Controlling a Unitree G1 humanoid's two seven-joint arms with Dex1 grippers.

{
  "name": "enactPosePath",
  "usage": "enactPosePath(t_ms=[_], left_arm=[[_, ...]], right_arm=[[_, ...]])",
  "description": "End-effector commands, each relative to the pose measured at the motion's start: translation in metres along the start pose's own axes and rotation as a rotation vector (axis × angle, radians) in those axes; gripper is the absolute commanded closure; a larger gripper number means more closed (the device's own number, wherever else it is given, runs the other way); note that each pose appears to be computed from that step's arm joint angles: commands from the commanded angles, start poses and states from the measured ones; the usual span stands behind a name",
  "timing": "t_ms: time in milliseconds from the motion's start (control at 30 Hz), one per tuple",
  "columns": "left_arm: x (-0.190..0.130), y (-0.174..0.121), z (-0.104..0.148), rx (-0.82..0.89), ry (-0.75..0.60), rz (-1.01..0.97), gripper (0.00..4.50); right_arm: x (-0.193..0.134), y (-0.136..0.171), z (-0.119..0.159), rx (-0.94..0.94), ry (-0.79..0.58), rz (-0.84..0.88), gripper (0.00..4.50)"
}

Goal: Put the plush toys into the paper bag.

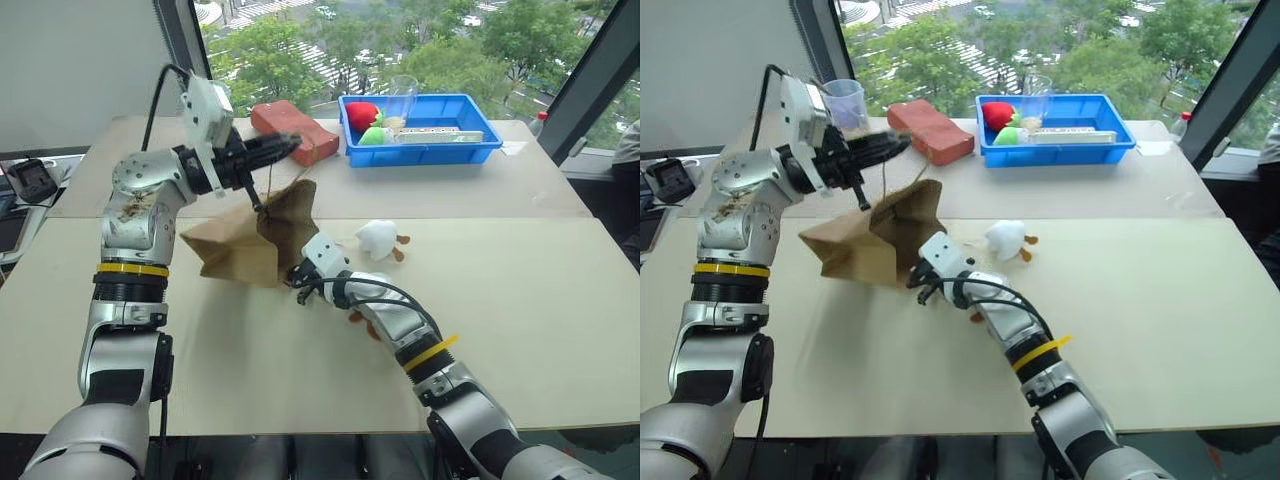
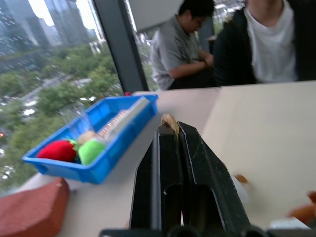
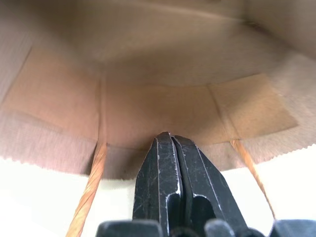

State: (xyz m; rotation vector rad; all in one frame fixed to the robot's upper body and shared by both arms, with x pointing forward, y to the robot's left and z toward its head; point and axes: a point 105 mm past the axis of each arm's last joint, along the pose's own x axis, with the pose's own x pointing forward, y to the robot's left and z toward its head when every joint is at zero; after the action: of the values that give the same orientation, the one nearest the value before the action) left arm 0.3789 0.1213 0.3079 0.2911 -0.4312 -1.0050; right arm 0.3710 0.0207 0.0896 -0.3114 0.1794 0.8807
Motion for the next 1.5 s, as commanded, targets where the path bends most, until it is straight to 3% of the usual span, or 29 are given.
enactPosePath(t_ms=[33,400,567,800,1067,1300,1500], left_arm=[[0.0,0.016,0.037,0.096,-0.123,0.097,4.5],[-0.001,0.032,0.065,0.175,-0.237,0.251,4.5],[0.003,0.018,0.046,0.128,-0.189,0.176,4.5],[-0.003,-0.03,-0.011,0.038,-0.033,-0.017,4.5],[-0.006,-0.035,-0.017,0.025,-0.012,-0.047,4.5],[-0.01,-0.038,-0.017,0.023,-0.002,-0.086,4.5],[-0.021,-0.058,-0.011,-0.09,0.023,-0.247,4.5]], right_arm=[[-0.001,-0.006,-0.011,-0.002,0.066,-0.044,4.46],[-0.007,-0.016,-0.026,-0.005,0.135,-0.081,4.46],[-0.007,-0.014,-0.016,0.03,0.084,-0.067,4.46],[-0.018,-0.015,0.031,0.043,-0.106,-0.02,4.46],[-0.05,-0.011,0.075,0.055,-0.24,0.066,4.46],[-0.114,-0.016,0.138,0.197,-0.453,0.157,4.46],[-0.171,-0.044,0.079,0.093,-0.182,0.091,2.68]])
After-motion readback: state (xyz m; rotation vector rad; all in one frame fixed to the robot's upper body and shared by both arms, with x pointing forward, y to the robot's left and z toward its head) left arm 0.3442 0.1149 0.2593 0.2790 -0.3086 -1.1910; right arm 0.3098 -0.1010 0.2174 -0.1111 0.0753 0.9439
